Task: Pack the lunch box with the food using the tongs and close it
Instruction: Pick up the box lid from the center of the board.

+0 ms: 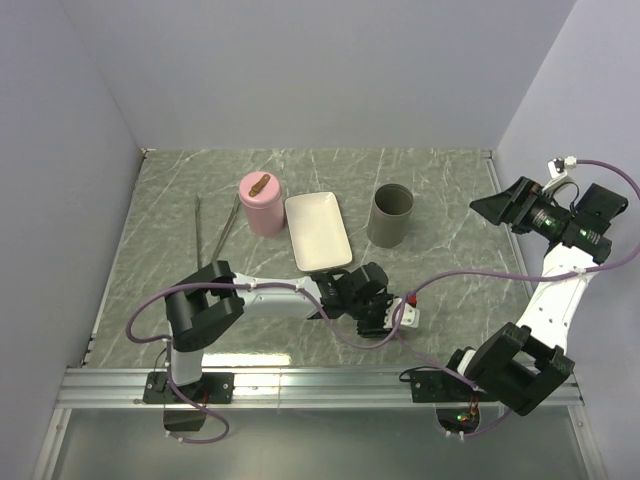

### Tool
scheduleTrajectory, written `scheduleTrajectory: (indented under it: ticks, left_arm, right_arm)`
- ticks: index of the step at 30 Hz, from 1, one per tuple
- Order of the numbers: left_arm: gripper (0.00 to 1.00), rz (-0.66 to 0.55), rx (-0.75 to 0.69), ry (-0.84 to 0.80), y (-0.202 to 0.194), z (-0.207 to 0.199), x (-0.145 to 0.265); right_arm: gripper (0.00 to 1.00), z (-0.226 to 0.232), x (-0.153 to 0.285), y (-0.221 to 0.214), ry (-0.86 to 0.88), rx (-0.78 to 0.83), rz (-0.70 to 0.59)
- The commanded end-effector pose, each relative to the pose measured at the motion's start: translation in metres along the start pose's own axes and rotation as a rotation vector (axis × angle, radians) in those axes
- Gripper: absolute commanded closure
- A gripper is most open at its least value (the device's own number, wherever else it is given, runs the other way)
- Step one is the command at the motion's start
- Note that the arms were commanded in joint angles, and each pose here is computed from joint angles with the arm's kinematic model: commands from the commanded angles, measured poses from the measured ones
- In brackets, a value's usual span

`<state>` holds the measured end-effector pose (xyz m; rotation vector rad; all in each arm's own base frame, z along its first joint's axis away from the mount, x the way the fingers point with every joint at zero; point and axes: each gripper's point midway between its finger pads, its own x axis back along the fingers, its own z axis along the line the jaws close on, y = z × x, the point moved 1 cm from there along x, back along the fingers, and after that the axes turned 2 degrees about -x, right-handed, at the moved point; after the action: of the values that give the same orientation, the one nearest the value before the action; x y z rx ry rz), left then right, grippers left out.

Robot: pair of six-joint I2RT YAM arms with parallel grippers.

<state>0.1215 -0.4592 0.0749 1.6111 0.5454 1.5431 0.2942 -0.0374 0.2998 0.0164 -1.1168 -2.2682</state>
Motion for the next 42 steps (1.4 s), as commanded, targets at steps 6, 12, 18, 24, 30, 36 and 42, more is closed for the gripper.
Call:
scheduleTrajectory:
  ticks: [6,12,18,24,30,36,42]
  left_arm:
    - [0.59,0.057,0.043,0.003,-0.005,0.0,-0.013]
    - [0.63,0.084,0.056,-0.021,-0.013,-0.006,-0.015]
    - [0.61,0.094,0.048,-0.046,-0.012,-0.016,-0.015]
    - [0.59,0.101,0.054,-0.042,-0.016,-0.018,-0.015]
    - [0.56,0.063,0.021,-0.002,0.007,-0.009,-0.003]
    - [0.55,0.028,-0.045,0.008,0.038,-0.003,0.018]
    - [0.55,0.043,-0.035,-0.027,0.03,-0.015,0.02]
  right_arm:
    - [0.0,-0.019,0.006,-0.008,-0.108,0.143,0.016]
    - [0.0,-0.026,0.005,-0.013,-0.12,0.144,0.031]
    - [0.0,-0.032,0.005,-0.02,-0.13,0.143,0.039]
    - [0.0,-0.033,0.005,-0.022,-0.133,0.153,0.046]
    - [0.0,-0.033,0.005,-0.026,-0.13,0.154,0.049]
    - [0.0,-0.03,0.005,-0.024,-0.121,0.148,0.041]
    - [0.0,-0.028,0.005,-0.024,-0.116,0.148,0.041]
